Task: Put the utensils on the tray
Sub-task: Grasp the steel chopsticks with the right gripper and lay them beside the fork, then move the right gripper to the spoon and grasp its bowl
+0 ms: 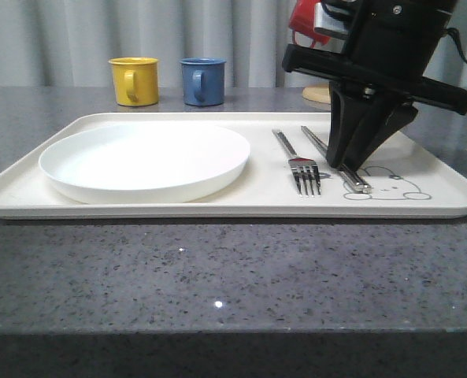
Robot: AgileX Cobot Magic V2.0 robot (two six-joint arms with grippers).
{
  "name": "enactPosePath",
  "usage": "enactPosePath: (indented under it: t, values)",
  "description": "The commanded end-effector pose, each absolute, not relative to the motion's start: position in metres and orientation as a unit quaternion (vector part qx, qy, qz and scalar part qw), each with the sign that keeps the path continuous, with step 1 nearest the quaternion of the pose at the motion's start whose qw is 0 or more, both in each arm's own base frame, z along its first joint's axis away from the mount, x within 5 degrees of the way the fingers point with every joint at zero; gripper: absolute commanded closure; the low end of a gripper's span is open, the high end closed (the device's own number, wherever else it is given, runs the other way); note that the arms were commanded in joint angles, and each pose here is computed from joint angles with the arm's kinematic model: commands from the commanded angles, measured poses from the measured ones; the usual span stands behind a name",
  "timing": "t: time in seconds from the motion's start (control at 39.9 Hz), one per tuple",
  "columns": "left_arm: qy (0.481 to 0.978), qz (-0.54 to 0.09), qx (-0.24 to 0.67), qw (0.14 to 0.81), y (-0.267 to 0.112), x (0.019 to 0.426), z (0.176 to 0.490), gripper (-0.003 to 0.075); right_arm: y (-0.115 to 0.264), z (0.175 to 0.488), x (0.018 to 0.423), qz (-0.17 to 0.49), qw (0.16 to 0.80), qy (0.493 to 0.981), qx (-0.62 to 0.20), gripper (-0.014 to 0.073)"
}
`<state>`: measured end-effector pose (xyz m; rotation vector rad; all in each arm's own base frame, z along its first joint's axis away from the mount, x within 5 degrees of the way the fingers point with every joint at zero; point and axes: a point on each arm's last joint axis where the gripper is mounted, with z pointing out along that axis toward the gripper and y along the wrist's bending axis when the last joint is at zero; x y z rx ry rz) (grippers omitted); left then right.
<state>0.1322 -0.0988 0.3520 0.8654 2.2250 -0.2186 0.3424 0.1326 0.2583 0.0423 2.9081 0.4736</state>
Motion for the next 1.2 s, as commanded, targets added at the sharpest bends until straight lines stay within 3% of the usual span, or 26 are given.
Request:
enactPosePath:
  t: [0.0,0.28,0.43,0.75,1.18]
  values:
    - [0.847,-0.101,0.329,0.405,-0.101,0.133,0.366,0.0332,0.131,0.285,0.339,0.172,0.141,0.975,0.007,0.0307]
    - [0.847,-0.101,0.329,0.405,-0.101,0.133,0.366,0.0332,0.106,0.336,0.308,0.095,0.216,0.967,-0.099,0.0298]
    - [0.847,-0.101,0.329,0.405,-0.101,0.133,0.366,0.0332,0.061,0.353,0.298,0.028,0.218,0.973,-0.075,0.03]
    - [0.847,-0.101,0.329,0.405,-0.101,0.133,0.366,0.0332,-0.036,0.337,0.308,-0.023,0.173,0.983,0.049,0.03]
    - [0.847,-0.101,0.329,0.405,-0.101,0.133,0.366,0.0332,-0.054,0.315,0.33,-0.035,0.177,0.983,0.042,0.03]
